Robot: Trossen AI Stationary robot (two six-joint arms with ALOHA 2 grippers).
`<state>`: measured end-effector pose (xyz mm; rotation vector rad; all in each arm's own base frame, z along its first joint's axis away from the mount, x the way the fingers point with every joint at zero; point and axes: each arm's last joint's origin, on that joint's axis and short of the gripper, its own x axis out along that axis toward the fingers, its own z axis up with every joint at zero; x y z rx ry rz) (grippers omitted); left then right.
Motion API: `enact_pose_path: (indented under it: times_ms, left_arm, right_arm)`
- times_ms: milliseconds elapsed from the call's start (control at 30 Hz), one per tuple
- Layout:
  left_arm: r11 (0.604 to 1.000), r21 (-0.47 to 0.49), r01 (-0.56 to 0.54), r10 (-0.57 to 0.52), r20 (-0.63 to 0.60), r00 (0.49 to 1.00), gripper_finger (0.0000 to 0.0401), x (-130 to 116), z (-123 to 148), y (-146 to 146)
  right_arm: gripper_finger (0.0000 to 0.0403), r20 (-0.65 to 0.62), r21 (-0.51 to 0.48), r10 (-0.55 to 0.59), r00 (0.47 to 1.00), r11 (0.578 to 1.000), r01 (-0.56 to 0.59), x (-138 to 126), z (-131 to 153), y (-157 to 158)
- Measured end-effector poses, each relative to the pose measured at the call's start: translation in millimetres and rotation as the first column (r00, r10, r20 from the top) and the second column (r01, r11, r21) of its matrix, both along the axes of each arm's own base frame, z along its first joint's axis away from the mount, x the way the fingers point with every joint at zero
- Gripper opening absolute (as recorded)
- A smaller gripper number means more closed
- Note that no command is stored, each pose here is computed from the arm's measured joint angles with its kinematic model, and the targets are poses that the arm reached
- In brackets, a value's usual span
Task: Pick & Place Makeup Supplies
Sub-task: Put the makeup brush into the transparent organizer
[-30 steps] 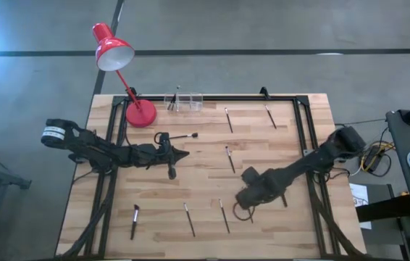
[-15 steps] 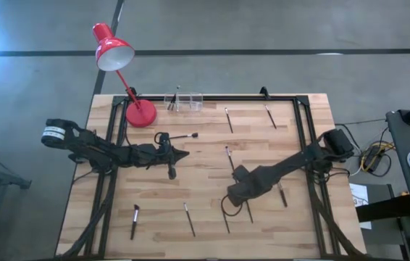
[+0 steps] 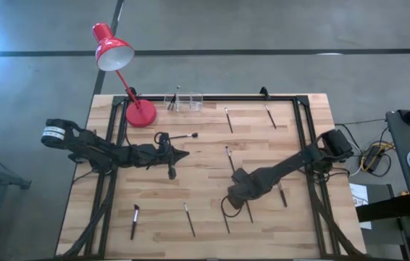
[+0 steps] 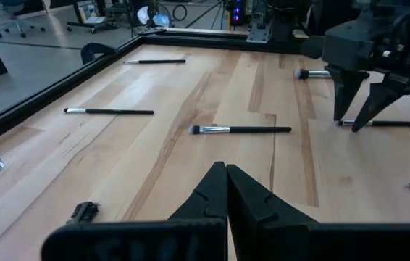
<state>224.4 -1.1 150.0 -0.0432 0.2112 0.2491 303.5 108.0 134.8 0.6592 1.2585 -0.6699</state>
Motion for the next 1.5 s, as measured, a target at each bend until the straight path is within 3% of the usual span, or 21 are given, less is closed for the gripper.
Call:
enact_pose_path:
  times_ms: [333, 733, 1100, 1367, 1500]
  left_arm:
    - [1.000, -0.028, -0.006, 0.006, 0.007, 1.000, 0.0000, 0.0, 0.0, 0.0]
    - [0.995, -0.098, -0.025, 0.028, 0.024, 0.999, 0.0000, 0.0, 0.0, 0.1]
    - [0.994, -0.108, -0.016, 0.033, 0.157, 0.987, 0.0000, -4.8, 5.6, 0.4]
    - [0.997, -0.079, -0.017, 0.037, 0.256, 0.966, 0.0000, -8.0, -3.1, 4.7]
    - [0.994, -0.108, 0.019, 0.017, 0.319, 0.948, 0.0000, -3.1, -7.2, 10.8]
  right_arm:
    - [0.0053, 0.004, -0.018, 0.083, 0.997, 0.996, -0.083, 4.8, -0.5, -8.3]
    - [0.0018, -0.008, -0.057, 0.220, 0.975, 0.974, -0.220, 4.8, 1.9, -9.8]
    - [0.0013, 0.005, -0.213, 0.392, 0.920, 0.899, -0.382, -7.7, 24.4, -18.3]
    - [0.0013, 0.209, -0.350, 0.465, 0.860, 0.857, -0.378, -24.7, 36.8, -32.1]
    - [0.0013, 0.363, -0.424, 0.503, 0.784, 0.839, -0.342, -33.0, 40.5, -43.5]
